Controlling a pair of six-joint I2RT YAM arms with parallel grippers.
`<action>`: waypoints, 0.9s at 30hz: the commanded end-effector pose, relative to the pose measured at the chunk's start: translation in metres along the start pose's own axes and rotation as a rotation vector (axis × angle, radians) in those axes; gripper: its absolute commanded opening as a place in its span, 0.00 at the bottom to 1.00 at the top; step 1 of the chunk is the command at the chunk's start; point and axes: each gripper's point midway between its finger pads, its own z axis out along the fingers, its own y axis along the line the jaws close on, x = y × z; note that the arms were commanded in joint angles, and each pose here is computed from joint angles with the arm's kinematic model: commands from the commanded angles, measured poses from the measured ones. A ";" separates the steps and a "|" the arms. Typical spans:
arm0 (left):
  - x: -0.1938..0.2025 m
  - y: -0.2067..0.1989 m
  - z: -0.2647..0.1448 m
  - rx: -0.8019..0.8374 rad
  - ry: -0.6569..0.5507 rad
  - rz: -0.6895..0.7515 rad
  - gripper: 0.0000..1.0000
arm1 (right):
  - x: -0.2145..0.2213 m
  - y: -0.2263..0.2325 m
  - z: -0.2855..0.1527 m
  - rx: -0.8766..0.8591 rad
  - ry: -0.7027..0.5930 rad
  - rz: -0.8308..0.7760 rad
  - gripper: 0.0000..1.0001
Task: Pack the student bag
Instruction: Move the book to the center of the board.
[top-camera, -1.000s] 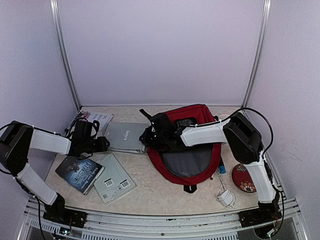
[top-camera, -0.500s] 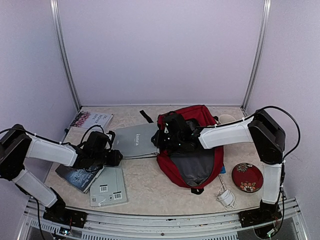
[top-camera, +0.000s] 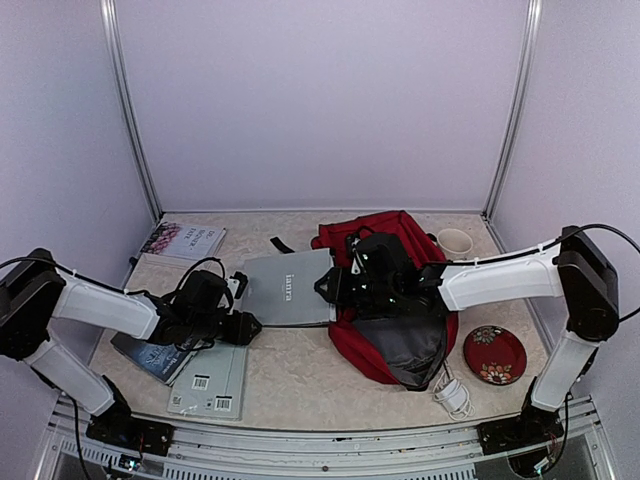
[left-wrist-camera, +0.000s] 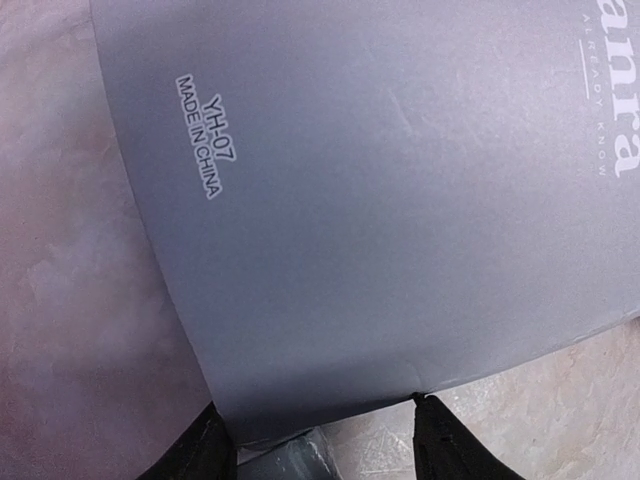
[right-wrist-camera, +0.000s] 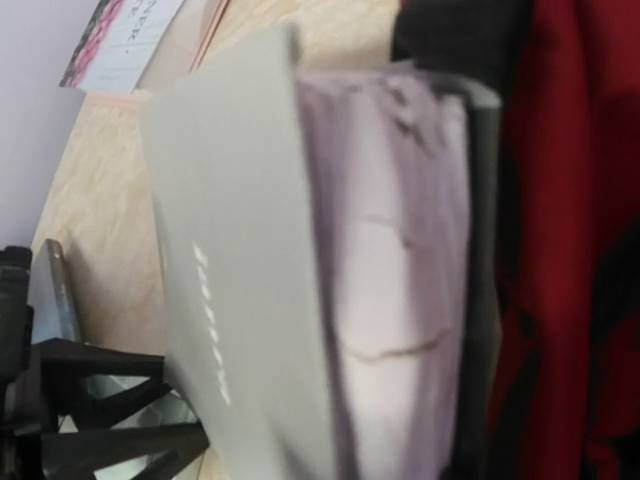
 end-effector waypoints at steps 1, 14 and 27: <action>-0.009 -0.047 0.005 0.200 -0.020 0.072 0.59 | 0.009 0.021 -0.006 -0.112 0.090 -0.013 0.49; -0.002 -0.039 0.017 0.199 0.013 0.082 0.59 | -0.014 0.016 -0.008 0.005 0.123 -0.106 0.71; 0.000 -0.037 0.023 0.214 0.024 0.090 0.60 | -0.034 -0.021 -0.031 0.137 0.035 -0.027 0.84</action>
